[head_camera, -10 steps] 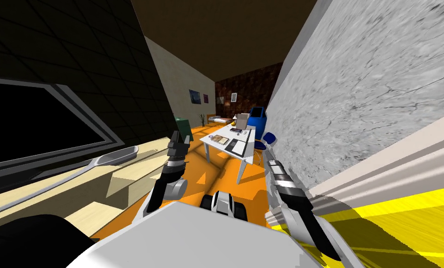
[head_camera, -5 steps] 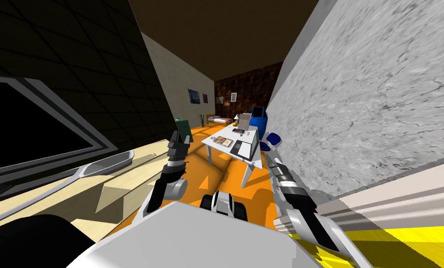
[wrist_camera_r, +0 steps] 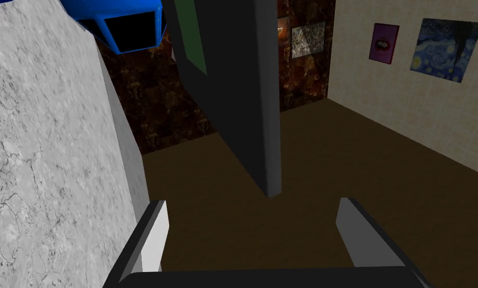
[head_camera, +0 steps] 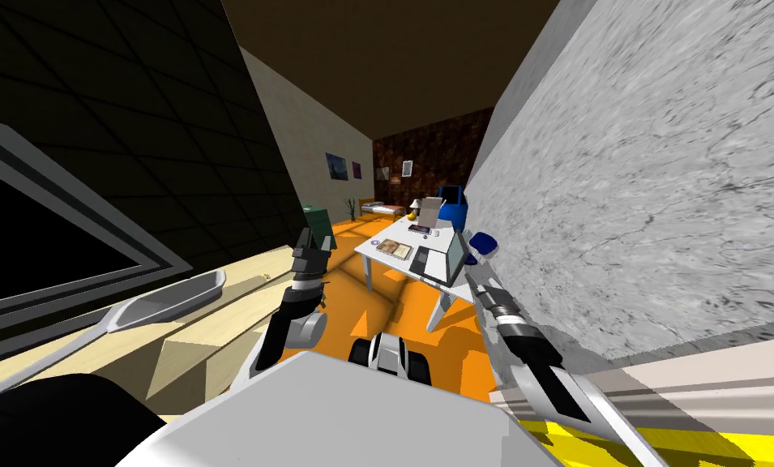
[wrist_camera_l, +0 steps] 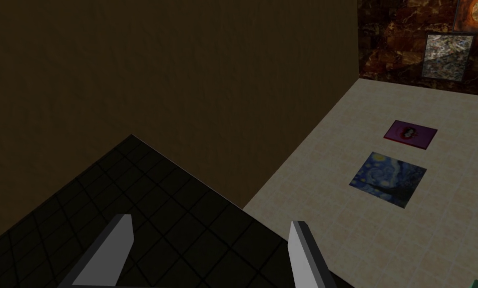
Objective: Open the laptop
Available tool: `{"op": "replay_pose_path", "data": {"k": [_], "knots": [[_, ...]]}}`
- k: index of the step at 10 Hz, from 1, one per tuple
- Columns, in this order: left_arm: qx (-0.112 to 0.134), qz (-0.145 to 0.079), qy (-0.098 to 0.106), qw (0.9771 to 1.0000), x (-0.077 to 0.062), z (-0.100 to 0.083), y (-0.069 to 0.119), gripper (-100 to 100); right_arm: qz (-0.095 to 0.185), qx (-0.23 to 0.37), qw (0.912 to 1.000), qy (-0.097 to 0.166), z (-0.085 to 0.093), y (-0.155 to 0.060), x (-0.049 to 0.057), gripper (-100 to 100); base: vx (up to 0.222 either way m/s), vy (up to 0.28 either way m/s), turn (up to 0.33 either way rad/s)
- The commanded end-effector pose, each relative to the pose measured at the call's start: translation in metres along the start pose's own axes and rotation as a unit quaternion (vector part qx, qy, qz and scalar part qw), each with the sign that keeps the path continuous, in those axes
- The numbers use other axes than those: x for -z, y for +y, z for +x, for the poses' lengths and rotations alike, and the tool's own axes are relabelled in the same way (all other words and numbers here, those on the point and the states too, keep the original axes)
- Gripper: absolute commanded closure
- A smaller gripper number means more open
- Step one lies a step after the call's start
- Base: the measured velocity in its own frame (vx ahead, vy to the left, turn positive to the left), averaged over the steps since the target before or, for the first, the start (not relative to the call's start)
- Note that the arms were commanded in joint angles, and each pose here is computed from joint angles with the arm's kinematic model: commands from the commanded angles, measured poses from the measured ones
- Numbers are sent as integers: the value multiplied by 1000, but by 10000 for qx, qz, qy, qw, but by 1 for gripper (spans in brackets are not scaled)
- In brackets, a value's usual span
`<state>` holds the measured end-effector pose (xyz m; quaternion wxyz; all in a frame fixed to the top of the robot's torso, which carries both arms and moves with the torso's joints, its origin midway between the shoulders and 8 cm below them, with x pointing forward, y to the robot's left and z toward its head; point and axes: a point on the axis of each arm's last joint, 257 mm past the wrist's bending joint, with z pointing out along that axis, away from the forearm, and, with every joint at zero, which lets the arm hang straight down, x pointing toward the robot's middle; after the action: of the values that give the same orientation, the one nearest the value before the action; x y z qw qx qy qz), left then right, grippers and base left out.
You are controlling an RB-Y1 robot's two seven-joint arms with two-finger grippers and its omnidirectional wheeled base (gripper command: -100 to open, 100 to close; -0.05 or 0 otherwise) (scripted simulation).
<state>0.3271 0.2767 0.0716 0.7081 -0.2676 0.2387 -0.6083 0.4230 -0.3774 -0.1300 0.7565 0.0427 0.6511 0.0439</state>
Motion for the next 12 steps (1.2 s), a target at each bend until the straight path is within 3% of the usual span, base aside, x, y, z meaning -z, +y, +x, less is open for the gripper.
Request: {"op": "replay_pose_path", "data": {"k": [1, 5, 10, 11, 12], "knots": [[0, 0, 0, 10000, 0, 0, 0, 0, 251, 917, 9951, 286, 13, -34, -2, -100, 72, 191, -43], [0, 0, 0, 10000, 0, 0, 0, 0, 617, 2281, 9692, 691, 20, -91, -4, -100, 102, 188, -46], [0, 0, 0, 10000, 0, 0, 0, 0, 959, 3604, 9221, 1034, 10, -149, -5, -100, 62, 149, -35], [0, 0, 0, 10000, 0, 0, 0, 0, 1056, 3962, 9052, 1120, 5, -165, -5, -100, 81, 171, -41], [0, 0, 0, 10000, 0, 0, 0, 0, 1095, 4102, 8980, 1152, 2, -171, -5, -100, 59, 154, -41]]}}
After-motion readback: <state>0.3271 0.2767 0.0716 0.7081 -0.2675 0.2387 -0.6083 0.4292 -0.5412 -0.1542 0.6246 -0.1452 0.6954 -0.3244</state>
